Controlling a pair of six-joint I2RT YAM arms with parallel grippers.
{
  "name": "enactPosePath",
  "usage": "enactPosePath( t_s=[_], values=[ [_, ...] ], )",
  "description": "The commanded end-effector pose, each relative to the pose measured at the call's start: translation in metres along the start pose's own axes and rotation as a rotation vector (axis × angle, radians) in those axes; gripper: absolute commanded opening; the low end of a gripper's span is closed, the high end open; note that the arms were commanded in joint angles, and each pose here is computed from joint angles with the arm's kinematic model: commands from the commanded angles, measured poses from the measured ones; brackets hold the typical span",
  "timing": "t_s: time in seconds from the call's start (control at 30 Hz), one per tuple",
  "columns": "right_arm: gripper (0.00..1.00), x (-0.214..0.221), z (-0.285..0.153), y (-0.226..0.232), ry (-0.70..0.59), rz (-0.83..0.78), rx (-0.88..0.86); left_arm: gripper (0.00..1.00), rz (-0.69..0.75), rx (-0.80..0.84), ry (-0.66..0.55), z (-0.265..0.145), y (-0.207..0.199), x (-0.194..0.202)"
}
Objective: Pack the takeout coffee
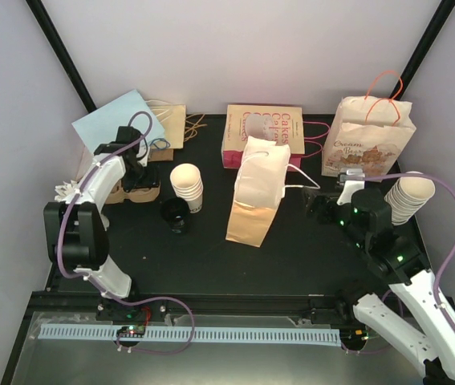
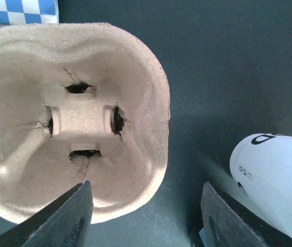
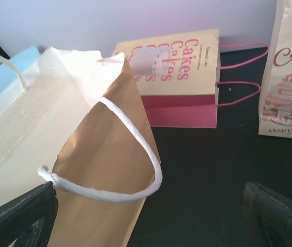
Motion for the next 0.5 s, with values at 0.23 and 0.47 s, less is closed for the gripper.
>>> enactPosePath(
  t_s=[0.23, 0.47],
  values=[
    [1.00, -0.016, -0.006, 0.010, -0.070, -0.010, -0.041, 0.49, 0.026, -0.027, 0.080, 0.010, 0.003, 0.000],
    [1.00, -0.016, -0.005, 0.008, -0.074, -0.017, -0.026, 0.32, 0.033, -0.021, 0.089, 0.008, 0.000, 0.000]
  ],
)
Point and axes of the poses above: each gripper's point midway between its finger pads, its own z axis out along the fingers, its own y axis along the line the jaws close on, x = y × z, the point moved 6 cm from there along -z, back along the fingers, and after that the axes turned 14 degrees about z, right-handed, at the moved point
